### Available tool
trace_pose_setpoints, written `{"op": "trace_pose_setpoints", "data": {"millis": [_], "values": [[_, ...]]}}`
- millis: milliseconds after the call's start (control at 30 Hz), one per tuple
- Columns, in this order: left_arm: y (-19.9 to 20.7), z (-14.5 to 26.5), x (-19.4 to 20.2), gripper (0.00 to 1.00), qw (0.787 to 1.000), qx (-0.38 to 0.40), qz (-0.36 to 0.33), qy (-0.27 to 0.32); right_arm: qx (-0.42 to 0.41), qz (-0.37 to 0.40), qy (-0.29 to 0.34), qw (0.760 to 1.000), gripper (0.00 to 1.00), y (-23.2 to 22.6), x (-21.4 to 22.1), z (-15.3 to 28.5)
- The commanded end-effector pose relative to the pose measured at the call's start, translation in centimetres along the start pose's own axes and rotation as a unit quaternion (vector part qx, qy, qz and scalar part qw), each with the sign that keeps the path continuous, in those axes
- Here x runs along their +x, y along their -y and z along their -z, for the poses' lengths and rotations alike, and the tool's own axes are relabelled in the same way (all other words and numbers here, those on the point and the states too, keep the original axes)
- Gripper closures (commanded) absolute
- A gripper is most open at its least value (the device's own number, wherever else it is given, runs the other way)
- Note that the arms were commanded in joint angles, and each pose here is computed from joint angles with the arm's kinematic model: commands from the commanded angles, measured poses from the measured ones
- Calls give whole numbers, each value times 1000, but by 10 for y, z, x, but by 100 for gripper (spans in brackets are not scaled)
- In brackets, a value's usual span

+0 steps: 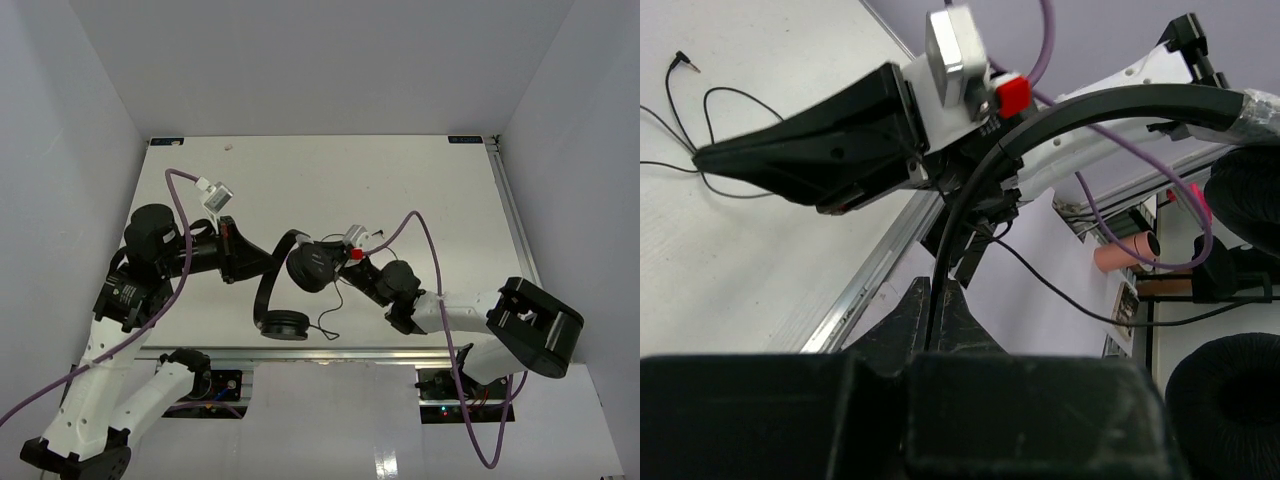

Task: Wrap the headphones

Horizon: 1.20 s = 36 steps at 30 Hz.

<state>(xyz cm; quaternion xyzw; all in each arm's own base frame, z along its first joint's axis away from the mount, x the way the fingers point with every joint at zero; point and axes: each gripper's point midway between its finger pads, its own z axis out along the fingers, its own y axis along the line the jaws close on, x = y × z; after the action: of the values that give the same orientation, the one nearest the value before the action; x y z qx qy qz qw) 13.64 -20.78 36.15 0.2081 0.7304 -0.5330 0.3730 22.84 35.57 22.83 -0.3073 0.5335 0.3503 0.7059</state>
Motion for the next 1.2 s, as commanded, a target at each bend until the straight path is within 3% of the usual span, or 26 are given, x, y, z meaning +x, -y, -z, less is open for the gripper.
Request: {"op": "trace_pose_setpoints", "data": {"millis": [0,267,600,967,1167], "values": [[-7,-5,17,100,999,22,-15,-23,7,36,23,999,92,20,-32,-24],[-39,-17,30,100,999,-10,-5,-42,24,59,-16,998,92,55,-45,-53],[-70,-31,44,100,997,-30,3,-66,72,92,-82,990,92,137,-68,-85],[-64,-69,60,100,992,38,-15,-121,78,107,-113,985,92,161,-59,-115],[-88,-86,58,100,992,-16,-34,-119,74,103,-125,984,92,168,-48,-116]]}}
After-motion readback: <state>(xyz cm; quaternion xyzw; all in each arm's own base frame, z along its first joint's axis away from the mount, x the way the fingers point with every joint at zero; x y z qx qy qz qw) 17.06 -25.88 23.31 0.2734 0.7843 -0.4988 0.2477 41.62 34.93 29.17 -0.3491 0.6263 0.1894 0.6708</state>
